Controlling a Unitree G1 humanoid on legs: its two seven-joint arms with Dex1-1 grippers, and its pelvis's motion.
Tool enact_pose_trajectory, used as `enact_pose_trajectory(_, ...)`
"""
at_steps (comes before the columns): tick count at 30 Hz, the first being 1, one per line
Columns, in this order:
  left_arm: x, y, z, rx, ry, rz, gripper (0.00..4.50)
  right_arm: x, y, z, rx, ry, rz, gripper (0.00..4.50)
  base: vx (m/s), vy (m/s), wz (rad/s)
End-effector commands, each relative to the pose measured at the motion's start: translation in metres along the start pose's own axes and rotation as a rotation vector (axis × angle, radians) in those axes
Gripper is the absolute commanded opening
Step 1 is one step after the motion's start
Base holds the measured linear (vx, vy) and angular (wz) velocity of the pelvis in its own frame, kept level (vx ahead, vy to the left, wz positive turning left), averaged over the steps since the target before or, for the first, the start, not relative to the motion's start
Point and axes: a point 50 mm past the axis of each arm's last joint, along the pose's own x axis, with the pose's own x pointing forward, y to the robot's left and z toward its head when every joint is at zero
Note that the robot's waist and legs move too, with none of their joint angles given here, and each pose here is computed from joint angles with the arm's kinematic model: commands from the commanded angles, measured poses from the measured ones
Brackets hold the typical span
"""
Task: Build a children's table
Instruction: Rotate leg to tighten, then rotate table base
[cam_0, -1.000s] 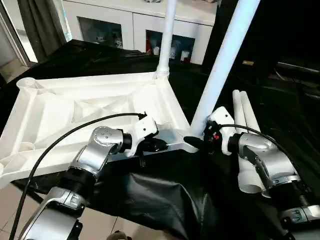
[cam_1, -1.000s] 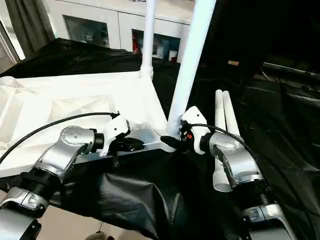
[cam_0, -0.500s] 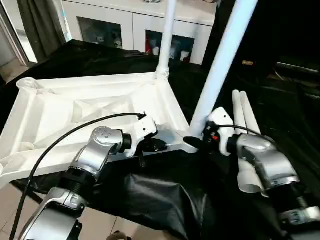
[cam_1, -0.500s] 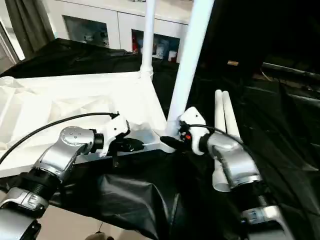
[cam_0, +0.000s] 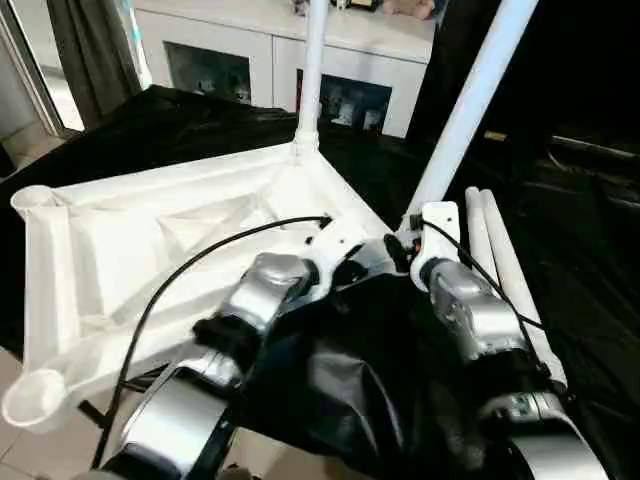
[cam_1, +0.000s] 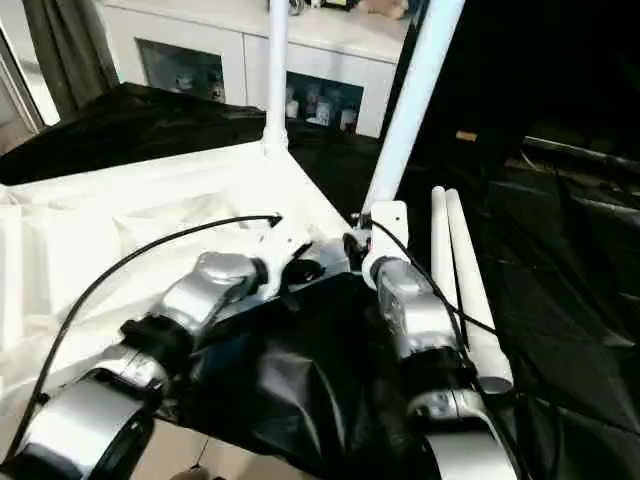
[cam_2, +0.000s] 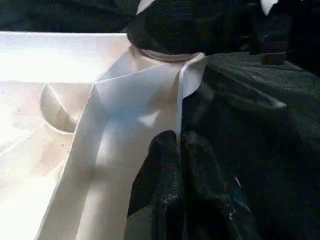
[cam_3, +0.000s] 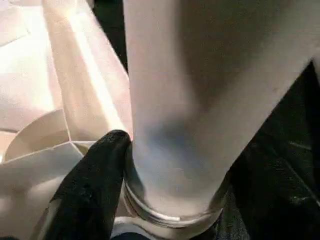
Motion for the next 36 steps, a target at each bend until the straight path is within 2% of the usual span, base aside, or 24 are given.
enact_pose_trajectory(1,0.001,0.007,0.024,0.045,-0.082,0.068,0.00,0.000,0.014,-0.022,0.039,0.090,0.047,3.43,0.000,0.000,0.00)
enact_pose_trajectory(5,0.002,0.006,0.027,0.065,-0.107,0.050,0.00,0.001,0.012,-0.016,0.033,0.053,0.024,3.68,0.000,0.000,0.00)
enact_pose_trajectory(10,0.003,0.002,0.036,0.116,-0.195,0.004,0.00,-0.006,-0.007,0.003,0.035,-0.046,-0.004,3.68,0.000,0.000,0.00)
enact_pose_trajectory(11,0.003,0.001,0.040,0.130,-0.223,0.015,0.00,-0.010,-0.013,0.005,0.024,-0.058,-0.011,3.68,0.000,0.000,0.00)
enact_pose_trajectory(13,0.003,0.002,0.043,0.129,-0.243,0.038,0.00,-0.013,-0.017,0.005,0.016,-0.059,-0.011,3.68,0.000,0.000,0.00)
enact_pose_trajectory(14,0.003,0.004,0.047,0.087,-0.275,0.048,0.40,-0.017,-0.020,0.005,-0.004,-0.058,-0.003,3.77,0.000,0.000,0.00)
enact_pose_trajectory(18,-0.001,0.008,0.052,0.078,-0.306,0.047,0.48,-0.023,-0.024,0.003,-0.051,-0.054,0.017,3.77,0.000,0.000,0.00)
enact_pose_trajectory(19,-0.007,0.018,0.053,0.092,-0.314,0.119,0.80,-0.029,-0.024,0.001,-0.087,-0.048,0.040,3.77,0.000,0.000,0.00)
enact_pose_trajectory(20,-0.007,0.018,0.053,0.092,-0.314,0.119,0.80,-0.029,-0.024,0.001,-0.087,-0.048,0.040,3.77,0.000,0.000,0.00)
enact_pose_trajectory(22,-0.020,0.035,0.052,0.064,-0.326,0.237,0.87,-0.037,-0.022,0.000,-0.113,-0.042,0.074,3.77,0.000,0.000,0.00)
enact_pose_trajectory(24,-0.037,0.052,0.046,0.059,-0.313,0.356,1.12,-0.043,-0.020,-0.001,-0.120,-0.038,0.098,3.77,0.000,0.000,0.00)
enact_pose_trajectory(25,-0.063,0.069,0.036,0.066,-0.288,0.496,1.24,-0.049,-0.018,-0.001,-0.137,-0.032,0.123,3.77,0.000,0.000,0.00)
enact_pose_trajectory(26,-0.079,0.076,0.030,0.077,-0.279,0.575,1.27,-0.051,-0.017,-0.002,-0.146,-0.026,0.133,3.77,0.000,0.000,0.00)
enact_pose_trajectory(27,-0.083,0.078,0.028,0.081,-0.276,0.598,1.26,-0.051,-0.017,-0.003,-0.148,-0.023,0.136,3.77,0.000,0.000,0.00)
enact_pose_trajectory(28,-0.099,0.084,0.023,0.098,-0.267,0.677,1.26,-0.051,-0.016,-0.005,-0.153,-0.013,0.143,3.77,0.000,0.000,0.00)
enact_pose_trajectory(30,-0.114,0.090,0.018,0.117,-0.251,0.758,1.58,-0.050,-0.015,-0.007,-0.156,-0.002,0.151,3.77,0.000,0.000,0.00)
enact_pose_trajectory(32,-0.139,0.097,0.009,0.183,-0.199,0.882,1.68,-0.048,-0.012,-0.009,-0.166,0.016,0.171,3.77,0.000,0.000,0.00)
enact_pose_trajectory(34,-0.159,0.100,0.002,0.247,-0.123,0.961,1.75,-0.046,-0.008,-0.011,-0.176,0.036,0.188,3.77,0.000,0.000,0.00)
enact_pose_trajectory(36,-0.174,0.100,-0.006,0.313,-0.007,0.966,1.88,-0.044,-0.005,-0.013,-0.181,0.057,0.201,3.77,0.000,0.000,0.00)
